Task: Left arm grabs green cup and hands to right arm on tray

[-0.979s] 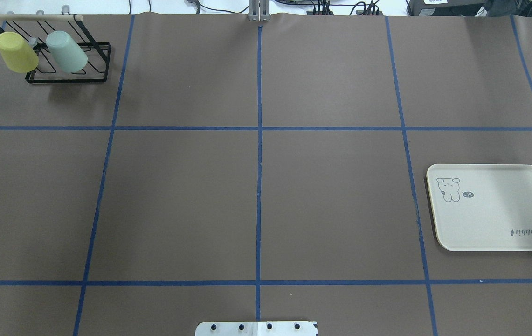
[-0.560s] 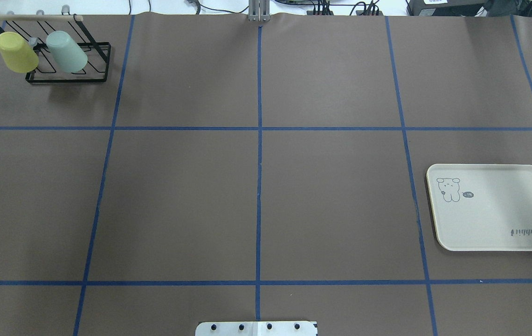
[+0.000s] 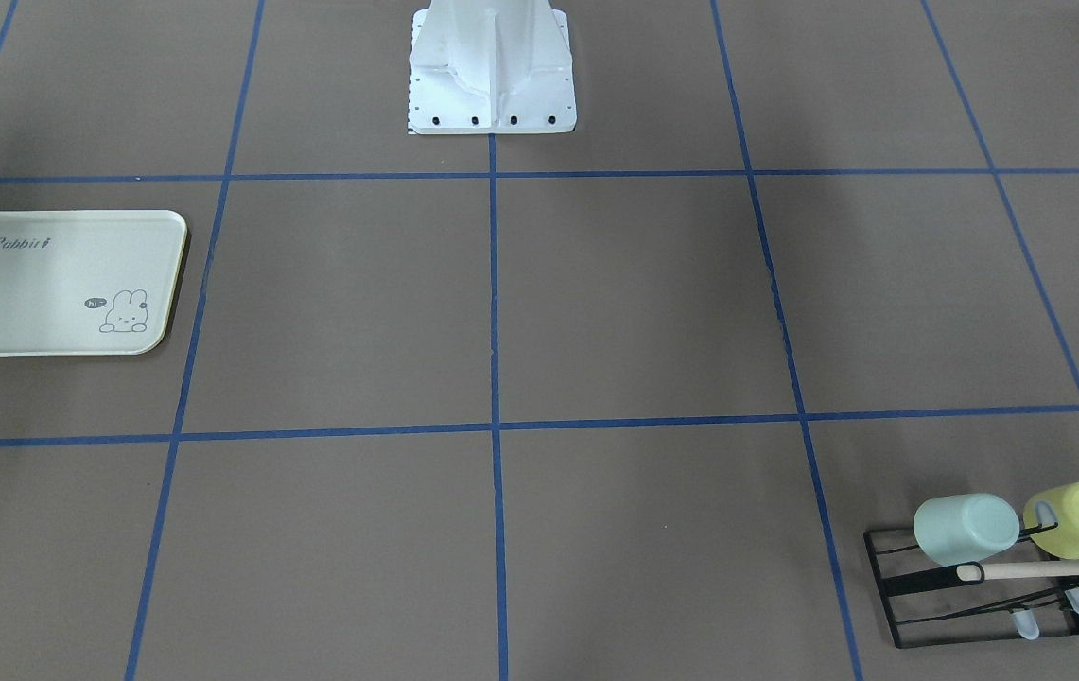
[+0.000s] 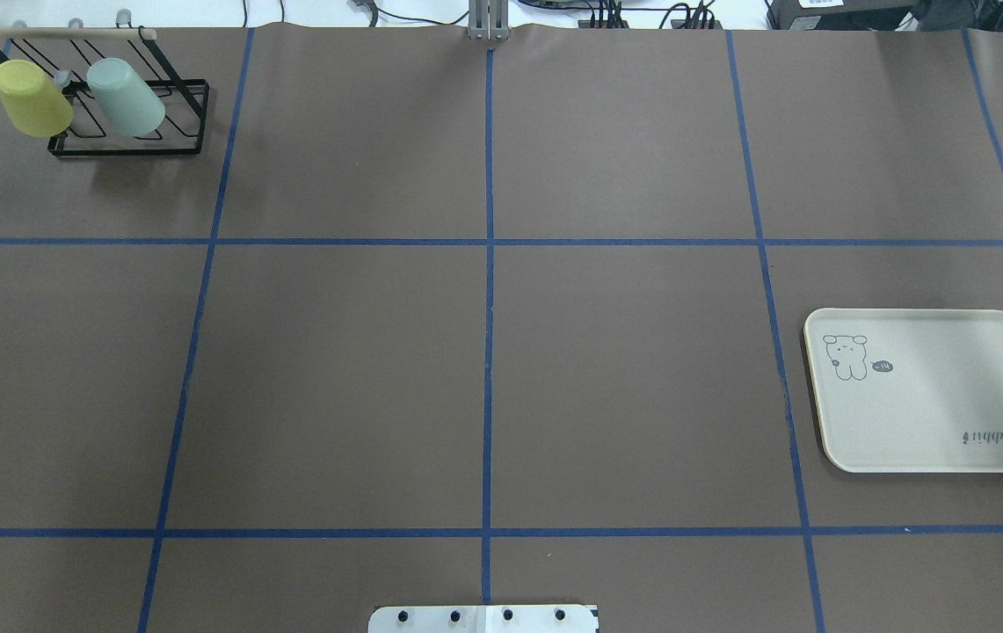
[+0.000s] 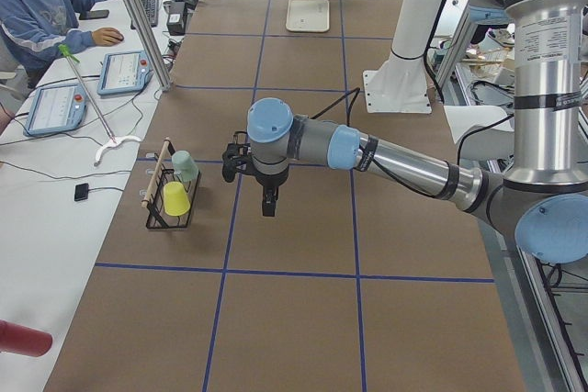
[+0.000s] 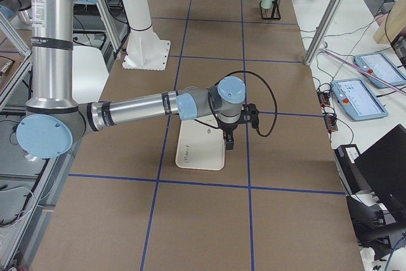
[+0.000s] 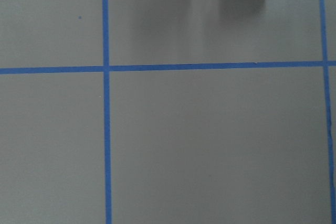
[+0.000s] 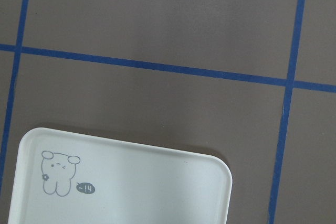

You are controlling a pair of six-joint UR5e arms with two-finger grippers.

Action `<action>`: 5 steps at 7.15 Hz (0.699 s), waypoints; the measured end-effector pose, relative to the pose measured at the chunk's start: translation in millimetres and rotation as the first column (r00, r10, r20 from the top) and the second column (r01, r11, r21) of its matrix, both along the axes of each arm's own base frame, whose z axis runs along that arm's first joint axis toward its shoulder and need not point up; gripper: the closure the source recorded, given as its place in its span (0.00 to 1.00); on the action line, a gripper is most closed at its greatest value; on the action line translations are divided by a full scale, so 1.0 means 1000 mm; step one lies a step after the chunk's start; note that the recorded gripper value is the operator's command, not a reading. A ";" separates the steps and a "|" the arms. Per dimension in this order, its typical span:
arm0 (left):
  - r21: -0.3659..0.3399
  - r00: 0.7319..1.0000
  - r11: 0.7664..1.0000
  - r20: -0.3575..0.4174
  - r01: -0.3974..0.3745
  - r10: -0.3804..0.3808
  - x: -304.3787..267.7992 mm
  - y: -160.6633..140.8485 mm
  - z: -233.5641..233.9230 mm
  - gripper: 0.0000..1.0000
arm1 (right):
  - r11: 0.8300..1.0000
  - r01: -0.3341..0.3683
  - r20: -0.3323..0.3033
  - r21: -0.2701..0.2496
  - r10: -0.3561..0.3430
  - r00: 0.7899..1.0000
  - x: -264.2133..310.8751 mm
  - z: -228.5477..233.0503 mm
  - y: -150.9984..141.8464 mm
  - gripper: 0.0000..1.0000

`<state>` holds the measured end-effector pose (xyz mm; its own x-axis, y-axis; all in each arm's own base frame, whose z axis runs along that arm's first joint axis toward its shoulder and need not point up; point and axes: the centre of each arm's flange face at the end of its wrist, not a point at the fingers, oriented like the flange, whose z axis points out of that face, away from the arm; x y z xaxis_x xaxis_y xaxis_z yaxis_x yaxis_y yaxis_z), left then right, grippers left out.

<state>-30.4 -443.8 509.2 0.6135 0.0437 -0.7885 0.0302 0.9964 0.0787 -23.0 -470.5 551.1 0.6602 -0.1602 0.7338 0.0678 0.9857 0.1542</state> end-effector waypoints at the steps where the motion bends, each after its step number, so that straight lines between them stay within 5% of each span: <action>1: 0.006 1.000 1.000 -0.004 -0.001 0.001 0.001 -0.001 -0.001 0.00 | 1.000 0.001 0.006 0.021 -0.001 1.000 0.000 0.003 0.002 0.00; 5: 0.045 0.999 0.998 0.000 -0.035 0.035 0.014 -0.005 -0.007 0.00 | 0.996 0.006 0.035 0.086 -0.009 0.999 -0.001 -0.003 0.005 0.00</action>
<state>-16.6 -448.4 502.4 0.6102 0.1003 -0.7858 -0.0042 0.9923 0.1234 -23.9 -465.6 548.6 0.6330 -0.2286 0.7397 0.0683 0.9682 0.2408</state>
